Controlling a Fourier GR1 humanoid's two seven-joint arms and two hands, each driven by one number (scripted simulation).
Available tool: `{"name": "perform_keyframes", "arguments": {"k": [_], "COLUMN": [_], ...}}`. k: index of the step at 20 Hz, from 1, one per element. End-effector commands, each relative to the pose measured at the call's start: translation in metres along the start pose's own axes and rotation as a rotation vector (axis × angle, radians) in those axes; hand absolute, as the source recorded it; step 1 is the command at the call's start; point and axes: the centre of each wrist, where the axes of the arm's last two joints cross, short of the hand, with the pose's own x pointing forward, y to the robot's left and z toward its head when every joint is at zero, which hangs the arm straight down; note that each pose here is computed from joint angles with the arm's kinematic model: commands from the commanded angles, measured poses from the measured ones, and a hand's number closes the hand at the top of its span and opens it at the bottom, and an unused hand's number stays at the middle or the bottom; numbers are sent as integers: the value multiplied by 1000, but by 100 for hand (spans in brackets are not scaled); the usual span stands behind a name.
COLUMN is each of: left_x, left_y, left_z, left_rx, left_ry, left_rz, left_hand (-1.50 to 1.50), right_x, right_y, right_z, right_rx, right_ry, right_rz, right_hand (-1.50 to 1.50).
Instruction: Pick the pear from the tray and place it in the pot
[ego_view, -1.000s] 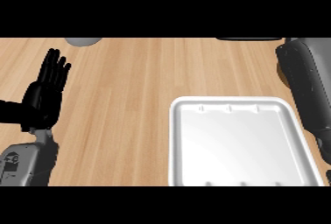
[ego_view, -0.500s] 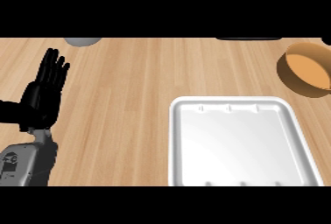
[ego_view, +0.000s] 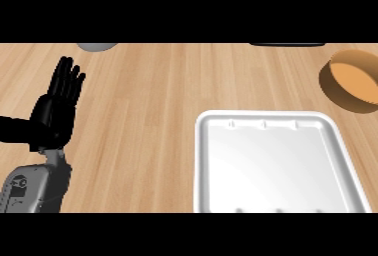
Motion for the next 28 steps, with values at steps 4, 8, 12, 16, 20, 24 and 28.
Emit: {"name": "perform_keyframes", "arguments": {"k": [4,8,12,16,20,24,28], "left_x": [4,13,11,19,9,10,-1], "left_y": [-5,3,16,-13,0,9,-5], "left_z": [-5,-9,-5,-18,-14,-4,-3], "left_rx": [-20,-14,-8,-24,-23,-17,-1], "left_ry": [-6,1,15,4,-3,6,7], "left_rz": [-4,-2,5,22,1,6,12], "left_hand": [0,0,0,0,0,0,0], "right_x": [-33,-47,-61,-50,-43,-55,-65], "right_y": [37,42,45,49,42,26,30], "right_z": [-4,-7,-10,-8,-12,-25,-21], "right_rx": [136,268,367,287,179,122,73], "right_ry": [46,185,94,-1,-5,106,173], "right_rz": [64,-152,-184,-257,-450,-596,-733], "right_hand": [150,-150,-150,-150,-150,-150,-150]}}
